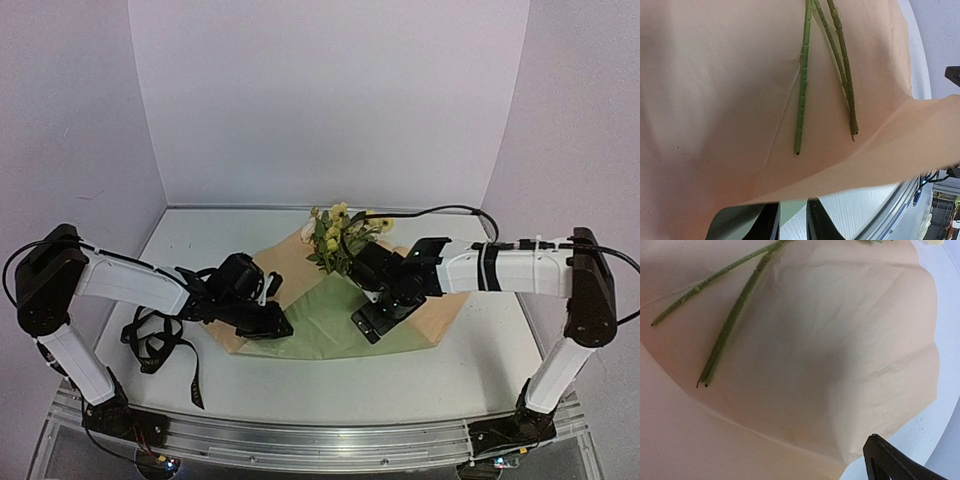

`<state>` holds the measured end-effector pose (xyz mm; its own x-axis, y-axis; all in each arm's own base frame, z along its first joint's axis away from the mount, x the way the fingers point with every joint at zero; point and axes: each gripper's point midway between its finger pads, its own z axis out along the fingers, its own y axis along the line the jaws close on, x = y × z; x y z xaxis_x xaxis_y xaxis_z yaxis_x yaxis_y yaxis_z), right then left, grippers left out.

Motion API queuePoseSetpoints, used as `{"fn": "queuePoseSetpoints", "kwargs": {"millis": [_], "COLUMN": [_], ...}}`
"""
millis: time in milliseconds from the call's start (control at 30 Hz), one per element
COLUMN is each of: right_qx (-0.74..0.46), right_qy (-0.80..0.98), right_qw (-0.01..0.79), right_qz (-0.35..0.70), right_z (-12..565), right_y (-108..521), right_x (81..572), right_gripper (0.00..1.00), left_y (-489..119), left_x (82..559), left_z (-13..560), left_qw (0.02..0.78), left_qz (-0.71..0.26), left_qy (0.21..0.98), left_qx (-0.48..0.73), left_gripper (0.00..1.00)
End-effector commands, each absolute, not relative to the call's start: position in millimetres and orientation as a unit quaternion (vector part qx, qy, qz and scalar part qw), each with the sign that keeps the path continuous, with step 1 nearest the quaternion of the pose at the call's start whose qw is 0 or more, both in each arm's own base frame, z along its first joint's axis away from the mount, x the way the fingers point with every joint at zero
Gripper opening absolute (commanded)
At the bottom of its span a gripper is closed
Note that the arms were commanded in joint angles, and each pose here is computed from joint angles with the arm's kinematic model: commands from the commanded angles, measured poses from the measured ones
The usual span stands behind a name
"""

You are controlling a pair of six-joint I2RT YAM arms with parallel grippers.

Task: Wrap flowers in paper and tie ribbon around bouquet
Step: Fold the flattened wrapping paper at the center of the board, then press the fold line on the 1/4-folded wrapping paper.

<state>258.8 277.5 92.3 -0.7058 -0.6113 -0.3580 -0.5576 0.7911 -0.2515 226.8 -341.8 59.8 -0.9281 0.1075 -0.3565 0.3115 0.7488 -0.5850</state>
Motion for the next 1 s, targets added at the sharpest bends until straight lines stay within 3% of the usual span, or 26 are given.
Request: {"fn": "queuePoseSetpoints", "kwargs": {"millis": [0,333,633,967], "right_qx": [-0.235,-0.168,-0.083,0.024], "right_qy": [0.944,0.965,0.983,0.984], "right_qw": [0.23,0.203,0.164,0.173], "right_qz": [-0.034,-0.01,0.005,0.027], "right_z": [109.6,100.5,80.4,67.4], "right_y": [255.4,233.7,209.0,173.7], "right_x": [260.3,259.1,238.1,217.7], "right_gripper": [0.97,0.95,0.78,0.76], "left_y": [-357.6,-368.3,-428.0,-478.2], "left_x": [242.5,248.2,220.1,212.5], "left_z": [74.3,71.1,93.8,76.8], "left_qw": [0.182,0.17,0.171,0.146], "left_qz": [-0.349,-0.339,-0.365,-0.368], "left_qy": [0.912,0.917,0.883,0.866], "left_qx": [0.119,0.124,0.242,0.305], "left_gripper": [0.2,0.21,0.24,0.22]}}
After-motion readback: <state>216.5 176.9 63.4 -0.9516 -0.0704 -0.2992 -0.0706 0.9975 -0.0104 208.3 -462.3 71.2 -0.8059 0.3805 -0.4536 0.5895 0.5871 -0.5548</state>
